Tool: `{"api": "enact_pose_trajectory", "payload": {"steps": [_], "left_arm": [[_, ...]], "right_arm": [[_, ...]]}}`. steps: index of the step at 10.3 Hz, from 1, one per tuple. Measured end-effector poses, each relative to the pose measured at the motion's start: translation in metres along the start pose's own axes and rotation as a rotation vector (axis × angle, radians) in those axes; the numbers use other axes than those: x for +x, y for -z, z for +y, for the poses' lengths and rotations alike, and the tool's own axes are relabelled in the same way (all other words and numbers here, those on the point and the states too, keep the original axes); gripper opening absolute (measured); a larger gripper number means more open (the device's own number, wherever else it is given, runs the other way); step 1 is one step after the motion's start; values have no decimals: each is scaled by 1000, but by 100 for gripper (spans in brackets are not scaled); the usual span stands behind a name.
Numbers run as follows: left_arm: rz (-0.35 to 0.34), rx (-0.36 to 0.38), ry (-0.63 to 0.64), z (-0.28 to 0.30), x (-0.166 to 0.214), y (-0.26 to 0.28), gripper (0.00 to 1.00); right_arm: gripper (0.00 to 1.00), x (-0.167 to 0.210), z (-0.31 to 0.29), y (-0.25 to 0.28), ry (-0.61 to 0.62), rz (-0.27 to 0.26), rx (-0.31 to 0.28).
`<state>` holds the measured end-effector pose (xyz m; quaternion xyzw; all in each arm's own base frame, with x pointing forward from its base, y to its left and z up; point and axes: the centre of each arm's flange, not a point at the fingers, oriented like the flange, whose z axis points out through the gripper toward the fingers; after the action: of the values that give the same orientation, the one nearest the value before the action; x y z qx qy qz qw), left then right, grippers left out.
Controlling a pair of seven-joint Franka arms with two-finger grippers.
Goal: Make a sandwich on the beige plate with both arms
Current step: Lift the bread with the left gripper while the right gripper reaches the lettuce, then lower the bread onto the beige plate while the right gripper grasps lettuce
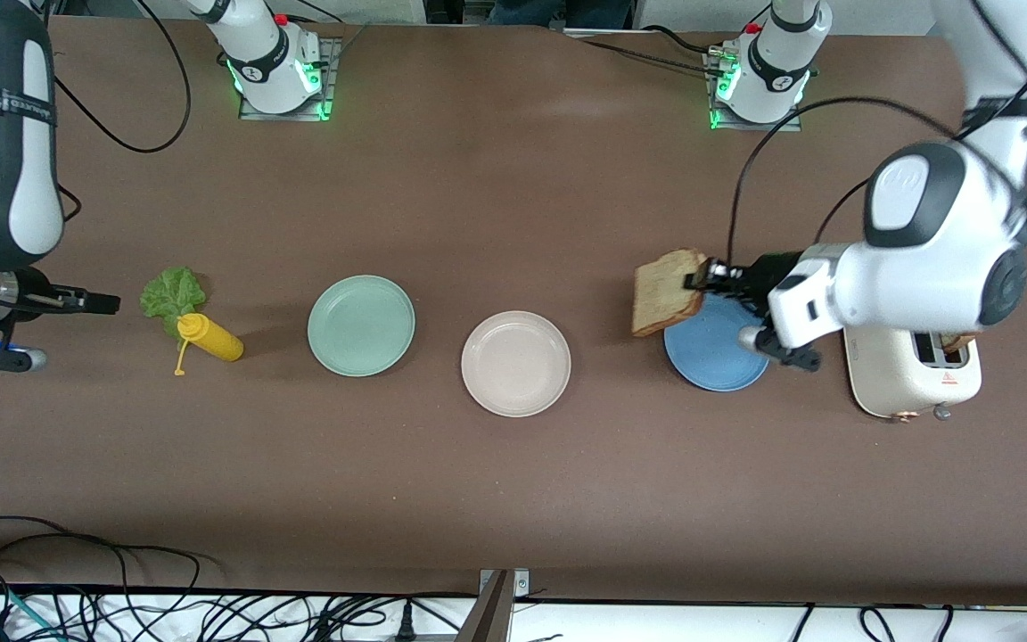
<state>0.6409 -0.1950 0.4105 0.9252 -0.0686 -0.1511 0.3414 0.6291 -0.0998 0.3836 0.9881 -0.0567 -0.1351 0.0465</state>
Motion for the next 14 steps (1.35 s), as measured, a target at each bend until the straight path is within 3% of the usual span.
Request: {"api": "enact_pose_trajectory", "payload": {"steps": [2,3,7,12,13,14], "left_arm": [[57,-184,37,-14,45,-61,9],[86,-221,47,-13,60,-97,9],[160,-176,15,25,75,-217,9],[160,-166,-32,1,83,-232,9],[150,-166,-30,0,82,-239,11],[147,-166,-27,-3,83,-242,20]], "right_arm": [[100,-1,10,-42,33,2,-3],[100,-4,18,-62,46,7,-5],[100,-31,34,-129,98,48,2],[100,-51,32,-173,128,60,-1],[100,-49,31,-176,141,70,-7],[100,-47,27,-182,149,71,-8]]}}
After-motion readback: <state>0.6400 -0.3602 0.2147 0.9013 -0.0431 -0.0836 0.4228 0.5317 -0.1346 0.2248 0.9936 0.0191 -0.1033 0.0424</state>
